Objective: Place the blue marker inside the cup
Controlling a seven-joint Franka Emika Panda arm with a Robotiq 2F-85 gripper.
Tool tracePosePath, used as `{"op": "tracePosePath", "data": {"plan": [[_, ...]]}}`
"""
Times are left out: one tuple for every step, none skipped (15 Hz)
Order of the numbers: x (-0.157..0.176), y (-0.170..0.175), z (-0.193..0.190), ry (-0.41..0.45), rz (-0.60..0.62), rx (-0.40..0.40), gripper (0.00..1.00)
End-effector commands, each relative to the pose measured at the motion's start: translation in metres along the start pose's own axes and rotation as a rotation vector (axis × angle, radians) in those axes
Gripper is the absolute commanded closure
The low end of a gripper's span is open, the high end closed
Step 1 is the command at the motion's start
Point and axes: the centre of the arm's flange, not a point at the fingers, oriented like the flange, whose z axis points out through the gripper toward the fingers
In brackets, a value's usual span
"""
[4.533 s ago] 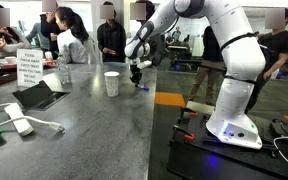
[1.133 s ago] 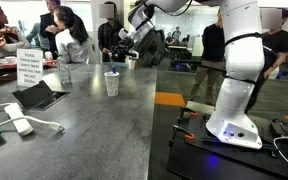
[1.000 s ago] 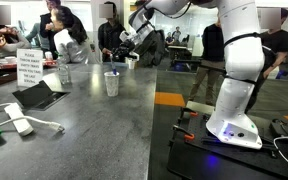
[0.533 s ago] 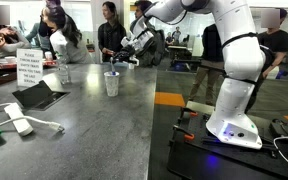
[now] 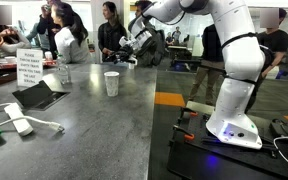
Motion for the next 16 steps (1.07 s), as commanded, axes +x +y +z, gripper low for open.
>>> {"op": "tracePosePath", "data": {"plan": [[0.023,0.001,0.002,-0.155,0.078,-0.04,0.0],[0.029,0.002,0.003,-0.196,0.095,-0.058,0.0],[0.037,0.003,0.004,-0.242,0.11,-0.081,0.0],[0.047,0.003,0.007,-0.285,0.131,-0.091,0.0],[0.056,0.004,0.009,-0.33,0.147,-0.106,0.0],[0.065,0.004,0.012,-0.371,0.173,-0.117,0.0],[0.073,0.003,0.016,-0.414,0.198,-0.125,0.0],[0.08,0.002,0.02,-0.458,0.22,-0.133,0.0],[0.086,0.001,0.025,-0.506,0.242,-0.137,0.0],[0.091,-0.001,0.029,-0.552,0.266,-0.146,0.0],[0.094,-0.003,0.034,-0.601,0.286,-0.162,0.0],[0.096,-0.004,0.039,-0.648,0.31,-0.169,0.0],[0.096,-0.005,0.044,-0.693,0.33,-0.192,0.0],[0.096,-0.007,0.048,-0.738,0.353,-0.214,0.0],[0.096,-0.008,0.052,-0.779,0.375,-0.246,0.0],[0.095,-0.009,0.056,-0.821,0.399,-0.272,0.0]]}}
